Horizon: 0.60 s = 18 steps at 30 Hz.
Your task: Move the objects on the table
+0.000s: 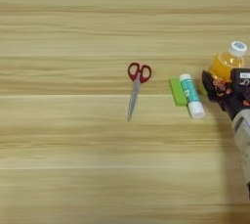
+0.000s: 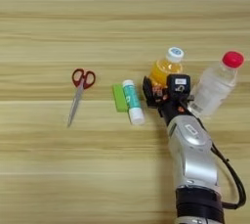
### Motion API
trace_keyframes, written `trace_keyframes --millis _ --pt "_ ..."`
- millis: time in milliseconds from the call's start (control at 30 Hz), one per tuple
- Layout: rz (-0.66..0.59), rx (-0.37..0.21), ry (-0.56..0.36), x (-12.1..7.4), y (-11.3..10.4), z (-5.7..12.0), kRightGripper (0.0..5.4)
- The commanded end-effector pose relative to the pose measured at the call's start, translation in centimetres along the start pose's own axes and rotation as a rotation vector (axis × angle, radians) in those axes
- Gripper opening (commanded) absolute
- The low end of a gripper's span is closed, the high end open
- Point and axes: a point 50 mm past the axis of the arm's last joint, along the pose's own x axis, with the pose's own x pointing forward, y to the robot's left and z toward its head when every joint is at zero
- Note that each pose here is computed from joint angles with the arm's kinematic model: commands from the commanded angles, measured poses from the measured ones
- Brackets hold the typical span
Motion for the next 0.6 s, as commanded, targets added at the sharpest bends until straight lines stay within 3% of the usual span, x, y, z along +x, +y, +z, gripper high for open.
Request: trace_keyframes --millis 33,600 --pt "0.006 -0.054 -0.145 1.1 -0.1 3.7 3.45" --pt "0.044 -0.088 -0.267 1.5 1.3 7.1 3.44"
